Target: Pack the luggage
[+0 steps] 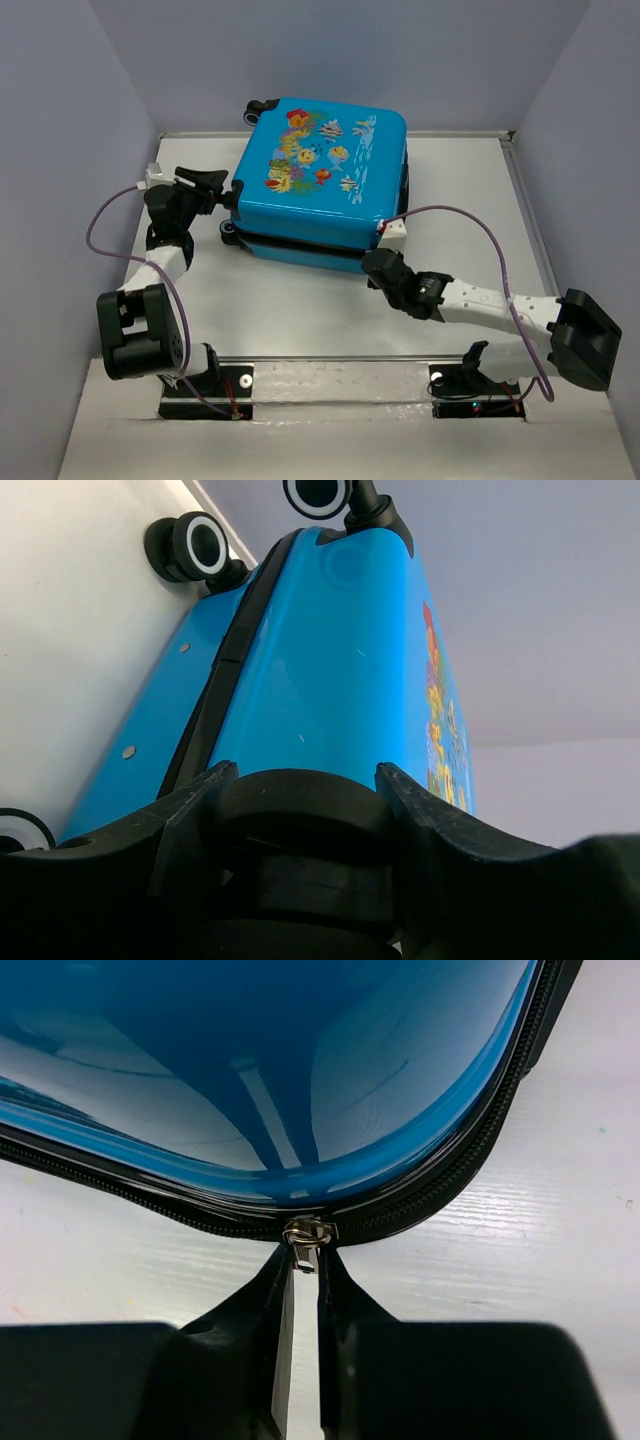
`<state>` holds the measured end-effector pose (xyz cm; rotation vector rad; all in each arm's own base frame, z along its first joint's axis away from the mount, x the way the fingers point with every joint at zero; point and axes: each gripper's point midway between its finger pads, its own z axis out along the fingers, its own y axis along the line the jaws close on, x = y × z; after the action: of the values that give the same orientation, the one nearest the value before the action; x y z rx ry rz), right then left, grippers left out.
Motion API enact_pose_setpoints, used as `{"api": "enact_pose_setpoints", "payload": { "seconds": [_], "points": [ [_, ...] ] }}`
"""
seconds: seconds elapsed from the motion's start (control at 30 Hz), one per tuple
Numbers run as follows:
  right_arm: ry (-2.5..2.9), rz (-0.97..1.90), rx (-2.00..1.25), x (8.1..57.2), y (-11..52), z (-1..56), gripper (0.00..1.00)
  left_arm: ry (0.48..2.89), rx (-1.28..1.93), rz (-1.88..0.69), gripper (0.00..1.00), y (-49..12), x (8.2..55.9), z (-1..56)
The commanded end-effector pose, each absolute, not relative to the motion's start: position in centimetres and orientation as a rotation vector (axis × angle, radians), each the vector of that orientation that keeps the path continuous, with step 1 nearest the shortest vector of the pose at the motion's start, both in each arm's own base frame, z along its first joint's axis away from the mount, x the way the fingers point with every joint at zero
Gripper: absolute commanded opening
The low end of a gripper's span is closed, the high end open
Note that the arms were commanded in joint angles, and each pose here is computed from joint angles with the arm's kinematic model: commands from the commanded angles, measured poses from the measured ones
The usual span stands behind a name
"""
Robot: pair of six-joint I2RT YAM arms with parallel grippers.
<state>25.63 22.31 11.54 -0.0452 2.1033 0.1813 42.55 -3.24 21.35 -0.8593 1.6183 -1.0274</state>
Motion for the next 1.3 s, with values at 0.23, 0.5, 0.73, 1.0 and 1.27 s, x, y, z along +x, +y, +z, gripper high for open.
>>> {"api": "enact_pose_setpoints", "payload": {
  "seconds": [0.23,0.5,0.73,1.0,1.27],
  "points": [
    [2.003,0.435,-0.124,26.3,29.0,15.2,0.07,1.565,-0.743,-1.097,0.06,-5.6,42.0,23.6],
    [1.982,0.551,-0.398,22.2,39.6,14.8,0.07,1.581,-0.589,-1.192,0.06,-10.2,38.6,25.8],
    [1.925,0.745,-0.584,18.7,47.2,16.6,0.07,1.590,-0.465,-1.204,0.06,-12.1,35.4,28.9],
    [1.805,0.984,-0.722,15.4,53.2,18.4,0.07,1.682,-0.322,-1.156,0.06,-12.9,30.6,30.4],
    [1.703,1.243,-0.977,10.2,58.1,16.4,0.07,1.773,-0.200,-1.159,0.06,-13.8,27.9,30.7]
  ]
}}
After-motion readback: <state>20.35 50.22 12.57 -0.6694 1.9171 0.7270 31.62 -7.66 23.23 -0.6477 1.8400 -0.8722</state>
